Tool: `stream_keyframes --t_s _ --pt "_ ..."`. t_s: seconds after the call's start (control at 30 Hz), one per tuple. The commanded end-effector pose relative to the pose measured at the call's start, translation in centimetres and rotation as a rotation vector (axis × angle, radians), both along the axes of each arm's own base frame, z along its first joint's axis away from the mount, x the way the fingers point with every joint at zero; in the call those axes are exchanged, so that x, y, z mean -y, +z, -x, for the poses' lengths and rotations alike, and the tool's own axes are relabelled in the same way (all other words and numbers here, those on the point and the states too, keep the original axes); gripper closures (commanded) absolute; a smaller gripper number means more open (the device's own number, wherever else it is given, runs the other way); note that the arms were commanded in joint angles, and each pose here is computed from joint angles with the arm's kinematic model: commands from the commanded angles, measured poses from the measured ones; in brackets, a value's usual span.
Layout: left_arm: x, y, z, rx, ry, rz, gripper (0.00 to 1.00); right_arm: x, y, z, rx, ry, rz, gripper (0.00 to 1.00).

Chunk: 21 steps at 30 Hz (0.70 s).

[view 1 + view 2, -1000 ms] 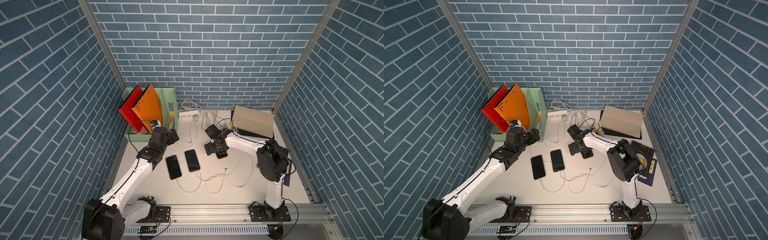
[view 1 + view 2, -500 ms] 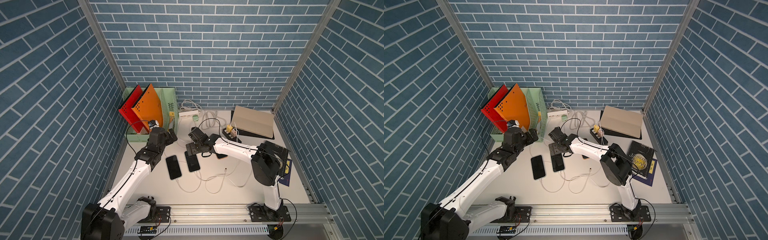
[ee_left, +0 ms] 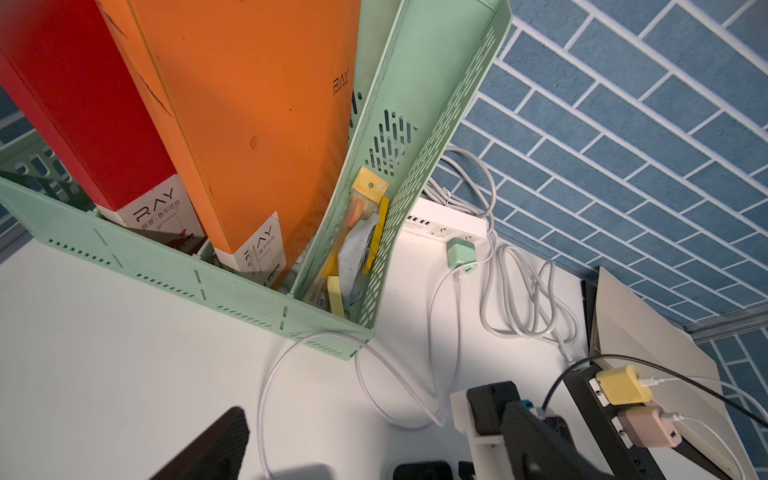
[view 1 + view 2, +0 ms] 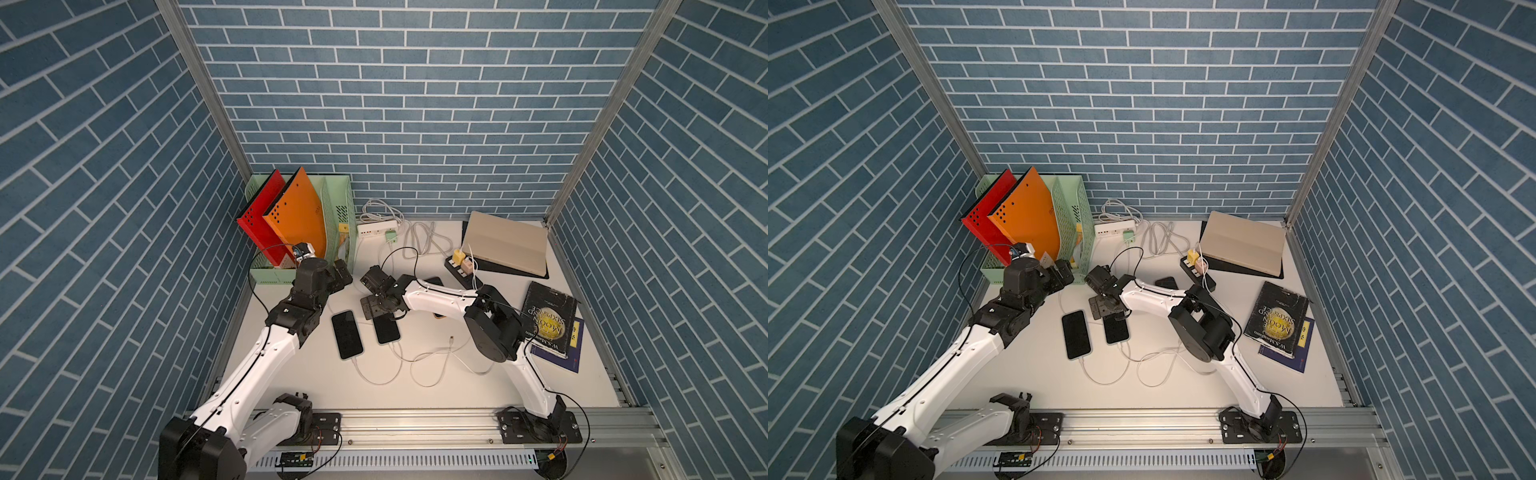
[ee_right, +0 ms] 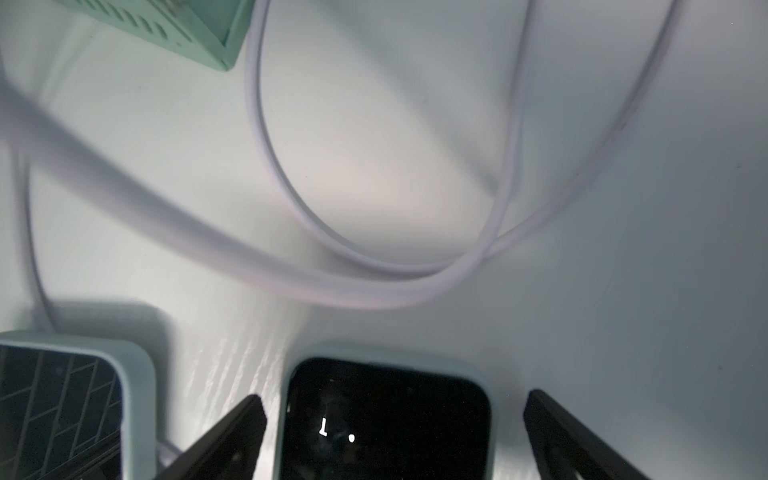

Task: Unplug the charging cable from the phone
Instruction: Pick up the phone at the center of the board.

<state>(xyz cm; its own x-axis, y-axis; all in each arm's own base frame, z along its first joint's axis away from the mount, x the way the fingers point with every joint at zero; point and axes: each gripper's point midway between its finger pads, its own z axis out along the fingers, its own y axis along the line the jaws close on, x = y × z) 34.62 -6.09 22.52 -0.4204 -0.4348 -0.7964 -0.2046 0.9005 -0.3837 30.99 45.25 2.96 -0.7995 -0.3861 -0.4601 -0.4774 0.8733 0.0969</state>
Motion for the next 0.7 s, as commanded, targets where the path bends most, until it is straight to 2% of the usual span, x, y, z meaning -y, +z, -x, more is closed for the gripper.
stream_keyframes --t_s 0.0,0.43,0.57,0.67 --pt "-0.6 -1.0 0.5 -0.025 0.024 -0.002 0.00 0.0 -0.1 -0.1 0.005 -0.014 0.030 0.01" --pt "-0.9 -1.0 0.9 -0.016 0.037 0.005 0.00 0.5 -2.3 0.0 -0.014 -0.009 0.091 0.09" --pt "-1.0 -1.1 1.0 -0.017 0.041 0.006 0.00 0.6 -1.9 -0.2 0.002 -0.013 0.093 0.17" --pt "-1.0 -1.2 1.0 -0.019 0.042 0.006 0.00 0.5 -0.7 -0.4 0.026 -0.014 0.083 0.18"
